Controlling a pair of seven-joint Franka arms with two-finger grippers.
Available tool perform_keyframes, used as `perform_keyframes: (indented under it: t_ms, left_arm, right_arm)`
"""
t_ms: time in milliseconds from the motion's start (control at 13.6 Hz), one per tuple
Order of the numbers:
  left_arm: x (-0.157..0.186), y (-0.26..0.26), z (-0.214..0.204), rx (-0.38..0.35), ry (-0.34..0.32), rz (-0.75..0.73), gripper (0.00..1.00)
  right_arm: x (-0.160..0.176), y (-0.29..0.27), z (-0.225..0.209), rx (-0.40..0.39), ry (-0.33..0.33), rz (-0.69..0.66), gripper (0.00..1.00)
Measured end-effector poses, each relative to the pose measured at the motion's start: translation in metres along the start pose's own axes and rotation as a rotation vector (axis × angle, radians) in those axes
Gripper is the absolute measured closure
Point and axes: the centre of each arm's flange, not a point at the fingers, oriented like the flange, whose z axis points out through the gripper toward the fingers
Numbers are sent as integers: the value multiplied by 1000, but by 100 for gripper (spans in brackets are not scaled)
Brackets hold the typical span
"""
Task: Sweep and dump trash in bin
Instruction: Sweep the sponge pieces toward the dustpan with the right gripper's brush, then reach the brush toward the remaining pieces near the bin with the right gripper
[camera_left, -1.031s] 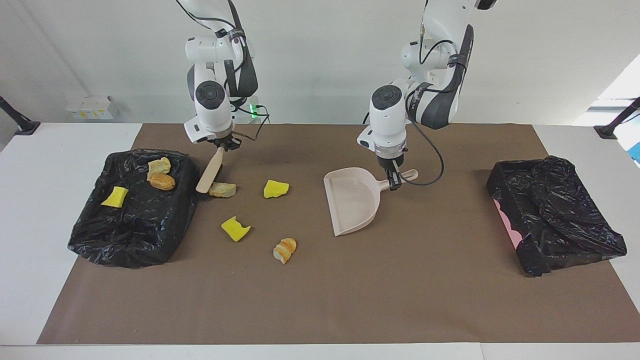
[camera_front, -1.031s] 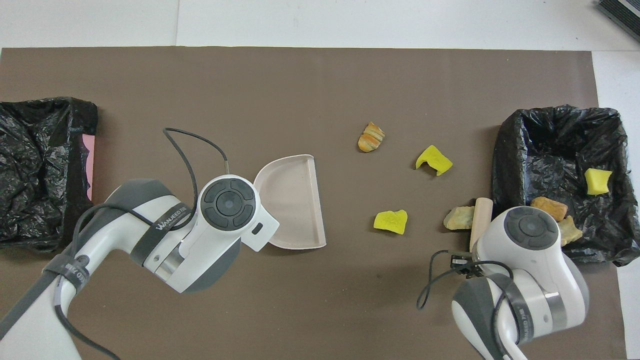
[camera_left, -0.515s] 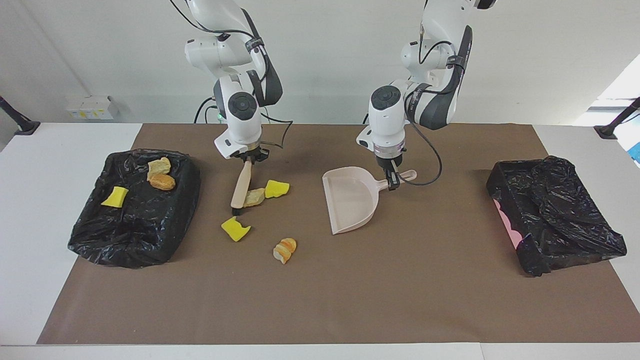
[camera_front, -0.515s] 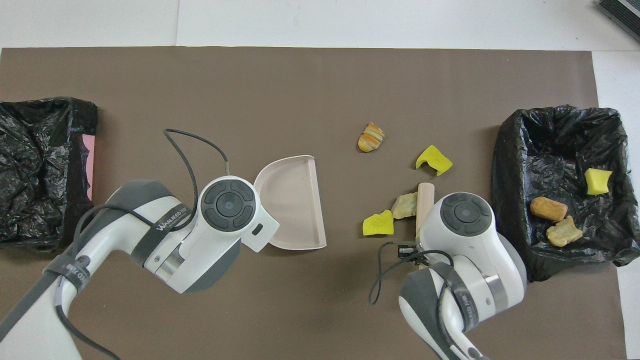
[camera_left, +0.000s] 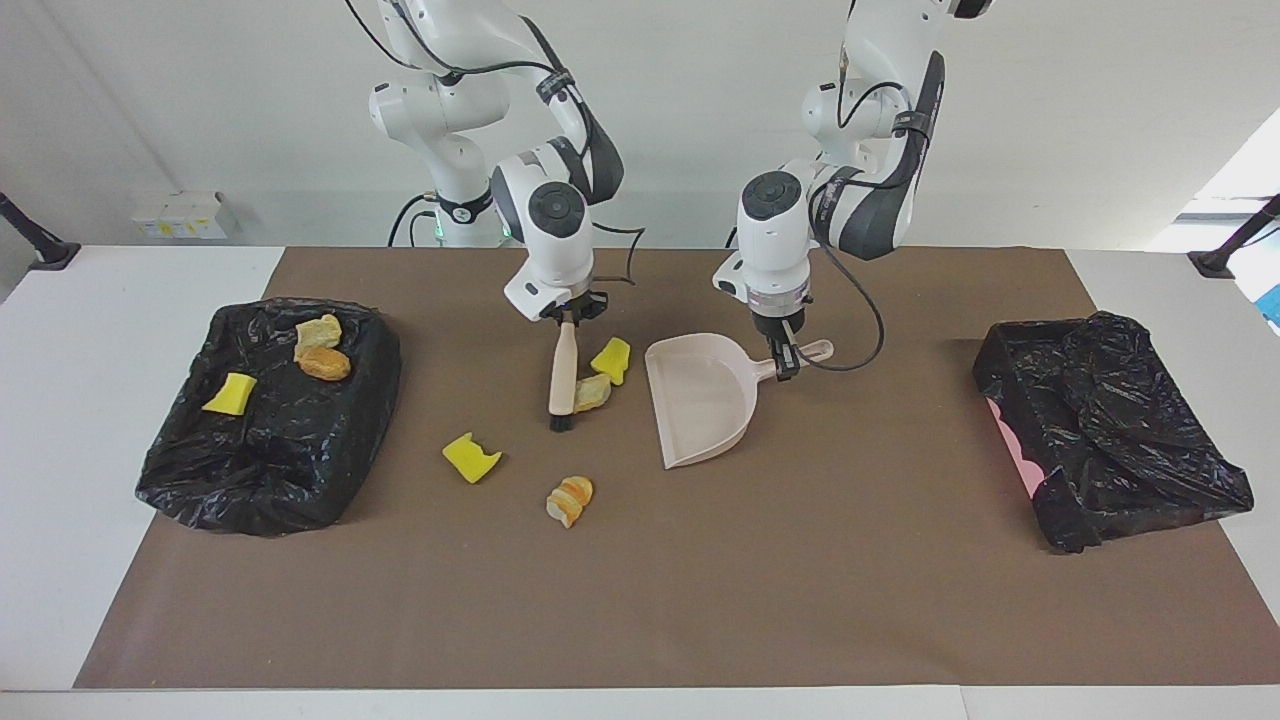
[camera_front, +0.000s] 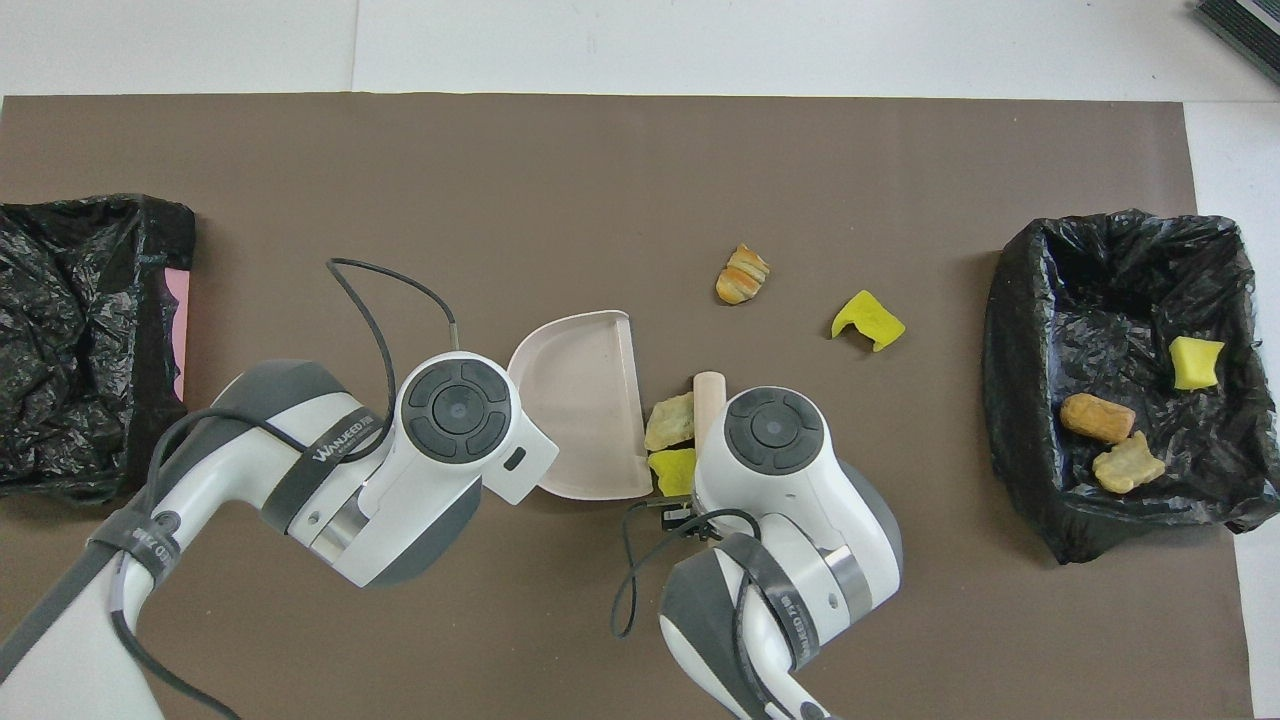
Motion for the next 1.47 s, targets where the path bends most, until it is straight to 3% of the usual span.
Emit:
perform_keyframes:
  t_ms: [294,662,1104,1472]
  left_arm:
    - [0,0,0,0,0,0,69]
    - [-1,0,1,-8,8,-9,69]
    - [-1,0,3,-22,22,-55,69]
    - [-3,-5,0,-15,35,-134,69]
  right_arm:
    - [22,-34,-21,110,-8,12,75]
    - [50,15,-86,105,-60,35,75]
    - [77,97,-109,-90,21,64,75]
    - [109,225,-109,-232,22,-40,75]
